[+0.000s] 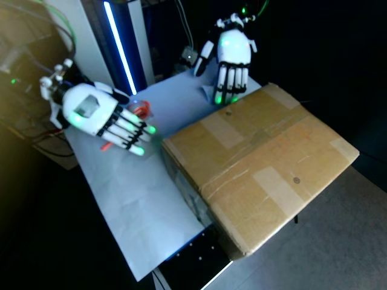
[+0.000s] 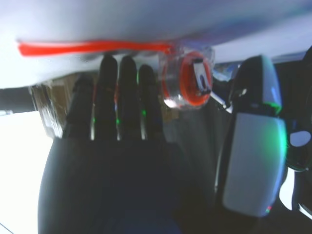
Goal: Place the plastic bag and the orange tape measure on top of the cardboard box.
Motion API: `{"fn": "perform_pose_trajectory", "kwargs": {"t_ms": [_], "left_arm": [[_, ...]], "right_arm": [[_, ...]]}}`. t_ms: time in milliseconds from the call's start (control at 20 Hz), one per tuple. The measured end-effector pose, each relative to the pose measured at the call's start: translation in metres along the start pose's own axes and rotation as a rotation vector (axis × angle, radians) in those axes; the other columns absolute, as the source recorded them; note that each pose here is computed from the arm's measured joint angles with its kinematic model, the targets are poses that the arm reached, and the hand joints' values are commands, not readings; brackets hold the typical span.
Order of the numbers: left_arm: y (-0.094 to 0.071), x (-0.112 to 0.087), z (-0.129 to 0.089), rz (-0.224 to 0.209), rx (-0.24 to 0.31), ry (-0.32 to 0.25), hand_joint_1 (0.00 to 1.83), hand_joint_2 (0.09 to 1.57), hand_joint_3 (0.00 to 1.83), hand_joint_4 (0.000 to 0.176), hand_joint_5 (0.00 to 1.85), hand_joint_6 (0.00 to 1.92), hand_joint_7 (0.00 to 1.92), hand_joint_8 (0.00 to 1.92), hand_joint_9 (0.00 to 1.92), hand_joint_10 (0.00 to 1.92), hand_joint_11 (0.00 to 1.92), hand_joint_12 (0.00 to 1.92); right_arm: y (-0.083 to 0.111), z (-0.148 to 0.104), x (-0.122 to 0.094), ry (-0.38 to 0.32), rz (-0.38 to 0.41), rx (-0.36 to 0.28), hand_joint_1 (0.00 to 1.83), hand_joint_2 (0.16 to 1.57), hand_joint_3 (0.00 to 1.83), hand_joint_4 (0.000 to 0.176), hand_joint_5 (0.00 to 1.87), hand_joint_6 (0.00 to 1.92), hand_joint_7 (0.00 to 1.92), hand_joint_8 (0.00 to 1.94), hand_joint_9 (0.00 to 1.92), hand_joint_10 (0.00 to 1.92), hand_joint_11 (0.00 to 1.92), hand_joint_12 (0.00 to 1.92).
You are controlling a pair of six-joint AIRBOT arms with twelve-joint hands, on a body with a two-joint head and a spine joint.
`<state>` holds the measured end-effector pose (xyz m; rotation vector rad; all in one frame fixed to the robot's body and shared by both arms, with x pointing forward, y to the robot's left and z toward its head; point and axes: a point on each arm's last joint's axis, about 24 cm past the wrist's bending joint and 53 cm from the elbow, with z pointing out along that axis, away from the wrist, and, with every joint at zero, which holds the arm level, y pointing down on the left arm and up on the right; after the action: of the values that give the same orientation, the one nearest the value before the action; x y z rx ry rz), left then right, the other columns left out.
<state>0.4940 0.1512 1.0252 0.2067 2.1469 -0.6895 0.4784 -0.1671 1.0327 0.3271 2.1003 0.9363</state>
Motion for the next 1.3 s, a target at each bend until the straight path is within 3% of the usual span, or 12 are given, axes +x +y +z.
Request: {"fn": "perform_pose_trajectory", "kwargs": {"t_ms": [50, 100, 150, 250, 350, 400, 450, 650, 750, 1050, 1200, 1300], "left_arm": [[0.001, 0.000, 0.000, -0.003, -0.005, -0.001, 0.71, 1.03, 0.01, 0.049, 0.41, 0.04, 0.30, 0.03, 0.00, 0.85, 0.00, 1.56], [0.002, 0.002, 0.000, -0.006, -0.007, 0.001, 0.73, 1.05, 0.01, 0.044, 0.45, 0.04, 0.32, 0.04, 0.00, 0.87, 0.00, 1.56], [0.003, 0.003, 0.001, -0.016, -0.009, 0.000, 0.87, 1.06, 0.00, 0.011, 0.60, 0.06, 0.43, 0.06, 0.05, 0.97, 0.00, 1.71], [0.004, 0.003, 0.003, -0.014, -0.006, -0.004, 0.93, 1.09, 0.01, 0.010, 0.67, 0.07, 0.46, 0.08, 0.06, 1.03, 0.00, 1.77], [0.007, 0.003, 0.005, -0.036, -0.011, -0.015, 1.07, 1.13, 0.00, 0.000, 0.81, 0.11, 0.41, 0.63, 0.21, 1.31, 0.18, 1.73], [0.007, 0.001, 0.006, -0.044, -0.009, -0.026, 1.13, 1.25, 0.01, 0.000, 0.79, 0.98, 0.52, 1.48, 0.40, 1.48, 0.41, 1.78], [0.007, -0.001, 0.008, -0.047, -0.008, -0.039, 1.13, 1.31, 0.00, 0.000, 0.74, 1.27, 0.51, 1.74, 0.50, 1.47, 0.47, 1.75], [0.012, -0.011, 0.014, -0.081, -0.012, -0.102, 1.35, 1.21, 0.00, 0.000, 0.71, 1.07, 0.75, 1.38, 0.88, 1.51, 0.79, 1.60], [0.011, -0.010, 0.015, -0.046, -0.002, -0.104, 1.34, 1.23, 0.00, 0.000, 0.68, 1.13, 0.71, 1.42, 0.82, 1.53, 0.80, 1.56], [0.011, -0.016, 0.016, -0.067, -0.004, -0.133, 1.34, 1.22, 0.00, 0.000, 0.71, 1.16, 0.72, 1.41, 0.79, 1.49, 0.68, 1.45], [0.005, -0.026, 0.018, -0.066, 0.009, -0.147, 1.35, 1.21, 0.00, 0.000, 0.72, 1.14, 0.74, 1.34, 0.84, 1.44, 0.73, 1.43], [0.000, -0.032, 0.017, -0.056, 0.019, -0.144, 1.34, 1.22, 0.00, 0.000, 0.71, 1.19, 0.72, 1.37, 0.83, 1.45, 0.70, 1.47]], "right_arm": [[0.000, 0.001, -0.001, -0.005, -0.003, -0.004, 1.01, 1.01, 0.00, 0.000, 0.64, 0.21, 0.37, 0.83, 0.20, 1.29, 0.04, 1.80], [0.000, 0.001, -0.002, -0.009, -0.002, -0.006, 1.03, 1.03, 0.00, 0.000, 0.64, 0.34, 0.37, 0.97, 0.24, 1.31, 0.08, 1.78], [0.001, 0.002, -0.004, -0.018, 0.000, -0.011, 1.12, 1.15, 0.01, 0.000, 0.80, 1.09, 0.53, 1.26, 0.50, 1.50, 0.38, 1.82], [0.000, 0.002, -0.005, -0.023, -0.001, -0.010, 1.22, 1.18, 0.00, 0.000, 0.86, 1.02, 0.84, 1.41, 0.79, 1.46, 0.73, 1.76], [0.002, 0.003, -0.005, -0.025, 0.001, -0.017, 1.24, 1.17, 0.00, 0.000, 0.91, 0.85, 0.87, 1.46, 1.01, 1.49, 0.97, 1.79], [0.004, 0.003, -0.005, -0.024, -0.022, -0.027, 1.25, 1.17, 0.00, 0.000, 0.92, 0.84, 0.88, 1.45, 1.01, 1.51, 0.99, 1.79], [0.005, 0.003, -0.007, -0.033, -0.022, -0.030, 1.24, 1.18, 0.00, 0.000, 0.89, 0.86, 0.85, 1.50, 1.02, 1.63, 1.00, 1.88], [0.010, 0.003, -0.011, -0.048, -0.026, -0.050, 1.24, 1.18, 0.00, 0.000, 0.89, 0.85, 0.86, 1.49, 1.04, 1.56, 1.05, 1.81], [0.011, 0.004, -0.013, -0.056, -0.021, -0.053, 1.24, 1.18, 0.00, 0.000, 0.89, 0.85, 0.87, 1.48, 1.04, 1.50, 1.03, 1.74], [0.016, 0.006, -0.017, -0.066, -0.020, -0.063, 1.25, 1.16, 0.00, 0.000, 0.95, 0.77, 0.90, 1.42, 1.04, 1.41, 1.00, 1.71], [0.020, 0.003, -0.020, -0.069, -0.025, -0.066, 1.23, 1.21, 0.00, 0.000, 0.88, 0.86, 0.74, 1.65, 1.01, 1.89, 1.10, 1.92], [0.026, -0.002, -0.023, -0.070, -0.029, -0.070, 1.32, 1.22, 0.00, 0.000, 0.85, 0.82, 0.67, 1.56, 0.79, 1.64, 0.90, 1.74]]}}
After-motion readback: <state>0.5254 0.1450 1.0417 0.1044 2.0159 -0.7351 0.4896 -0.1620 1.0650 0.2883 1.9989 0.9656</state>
